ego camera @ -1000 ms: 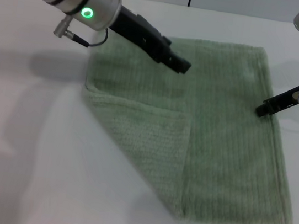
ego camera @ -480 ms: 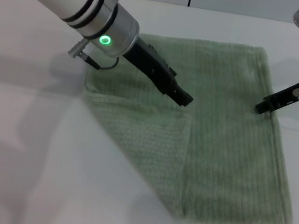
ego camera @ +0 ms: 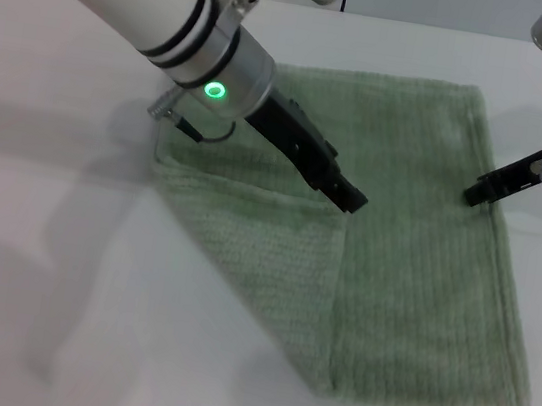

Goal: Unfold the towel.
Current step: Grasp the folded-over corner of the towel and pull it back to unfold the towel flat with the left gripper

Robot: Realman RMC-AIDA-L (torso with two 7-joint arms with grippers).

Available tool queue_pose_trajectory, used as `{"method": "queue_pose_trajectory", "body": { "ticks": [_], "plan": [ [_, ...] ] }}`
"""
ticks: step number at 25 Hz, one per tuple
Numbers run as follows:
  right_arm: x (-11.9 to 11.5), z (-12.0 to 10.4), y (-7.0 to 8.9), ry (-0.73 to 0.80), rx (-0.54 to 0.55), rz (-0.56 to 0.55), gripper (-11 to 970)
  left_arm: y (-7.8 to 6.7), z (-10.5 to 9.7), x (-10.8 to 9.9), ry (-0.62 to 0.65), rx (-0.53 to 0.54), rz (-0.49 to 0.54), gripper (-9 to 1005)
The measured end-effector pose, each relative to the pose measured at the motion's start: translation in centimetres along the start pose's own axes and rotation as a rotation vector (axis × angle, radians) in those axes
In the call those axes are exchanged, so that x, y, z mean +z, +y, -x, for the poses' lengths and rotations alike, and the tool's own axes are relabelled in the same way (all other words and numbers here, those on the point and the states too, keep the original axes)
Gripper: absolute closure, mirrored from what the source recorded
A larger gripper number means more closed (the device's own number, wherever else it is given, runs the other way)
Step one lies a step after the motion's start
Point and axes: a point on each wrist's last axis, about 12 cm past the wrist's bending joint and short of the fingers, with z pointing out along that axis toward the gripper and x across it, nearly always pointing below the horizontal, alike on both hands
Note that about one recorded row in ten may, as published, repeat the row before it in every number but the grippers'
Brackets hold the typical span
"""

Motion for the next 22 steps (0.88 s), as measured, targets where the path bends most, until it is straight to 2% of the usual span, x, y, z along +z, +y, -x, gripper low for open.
{"method": "queue_pose_trajectory", "body": {
  "ticks": [8,22],
  "plan": [
    [0.1,0.0,0.1,0.006,-0.008,-0.001,961,-0.9,0.3,1.3,0.008,-0.004,-0.007,195],
    [0.0,0.3,0.2,0.003,-0.014,-0.002,962,-0.9,-0.2,2.7,0.029,-0.029,0.05,195]
  ]
}}
